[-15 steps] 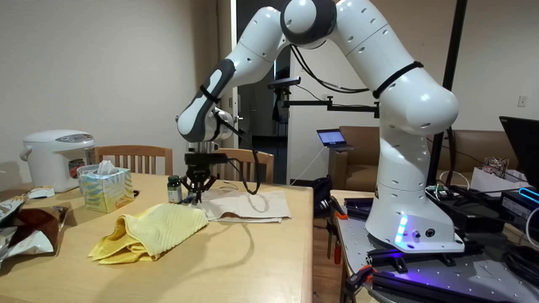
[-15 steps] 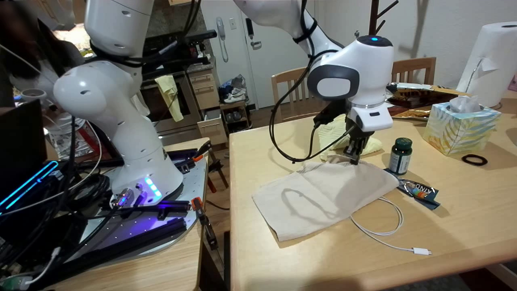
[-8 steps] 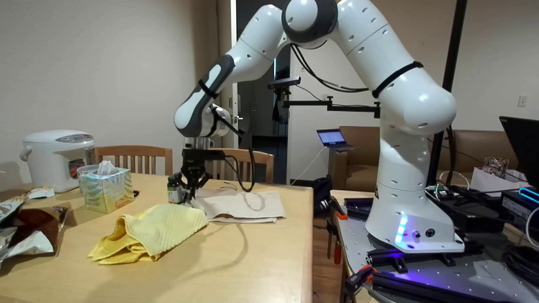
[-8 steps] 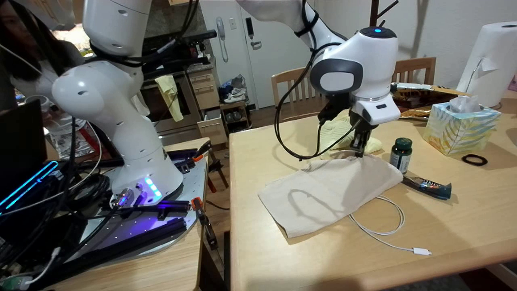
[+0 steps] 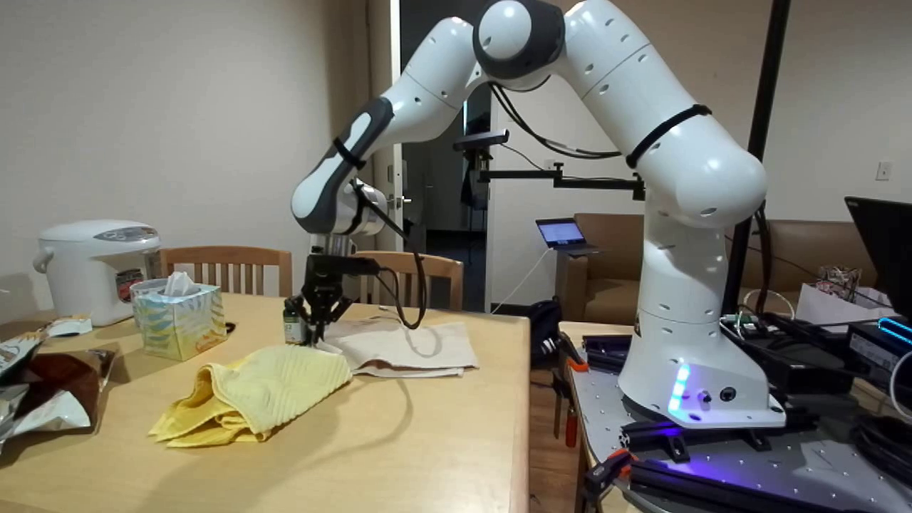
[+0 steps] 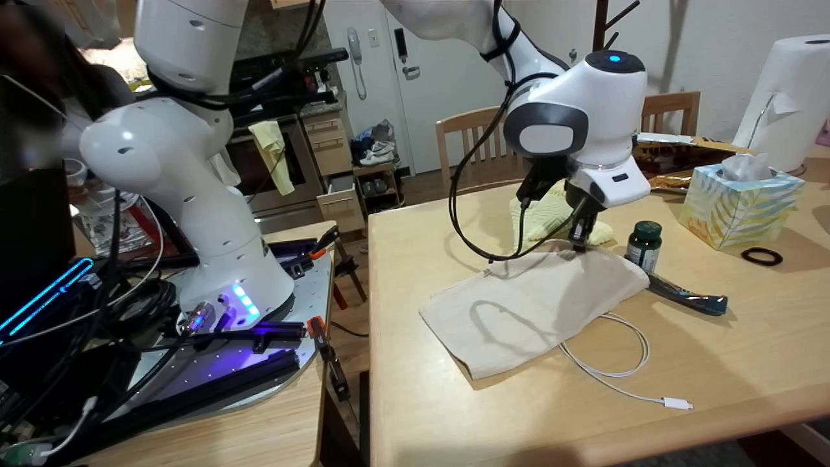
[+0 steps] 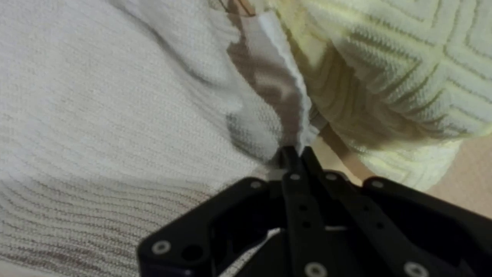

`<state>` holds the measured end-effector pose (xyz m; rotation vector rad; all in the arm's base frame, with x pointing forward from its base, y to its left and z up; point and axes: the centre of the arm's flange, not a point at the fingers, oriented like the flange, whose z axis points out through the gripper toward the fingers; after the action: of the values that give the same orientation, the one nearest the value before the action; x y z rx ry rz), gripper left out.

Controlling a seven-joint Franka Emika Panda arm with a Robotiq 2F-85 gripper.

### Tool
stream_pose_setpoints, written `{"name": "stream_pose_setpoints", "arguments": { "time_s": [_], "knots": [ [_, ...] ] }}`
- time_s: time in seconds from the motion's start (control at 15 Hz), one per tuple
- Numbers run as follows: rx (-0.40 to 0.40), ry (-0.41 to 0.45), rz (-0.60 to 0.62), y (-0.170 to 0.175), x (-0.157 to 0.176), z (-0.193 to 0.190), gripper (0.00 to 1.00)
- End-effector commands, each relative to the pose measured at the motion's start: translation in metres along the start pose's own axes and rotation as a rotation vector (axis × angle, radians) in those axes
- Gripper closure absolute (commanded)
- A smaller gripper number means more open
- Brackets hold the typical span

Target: Move the towel at the edge closer to the bottle

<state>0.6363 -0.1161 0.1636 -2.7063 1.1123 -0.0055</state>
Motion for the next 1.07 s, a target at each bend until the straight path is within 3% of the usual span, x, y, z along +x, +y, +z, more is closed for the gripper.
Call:
{"name": "stream_pose_setpoints", "arguments": {
  "time_s": [0.0,0.67,1.0],
  "knots": [
    [0.017,-0.028,-0.052,-0.002,0.009,0.013,0.67],
    [0.026,-0.053,-0.099,0.001,0.005,0.015,0.02],
    [0.016,-0.046,-0.148,0.004,-0.004,-0.006,0.00]
  ]
}}
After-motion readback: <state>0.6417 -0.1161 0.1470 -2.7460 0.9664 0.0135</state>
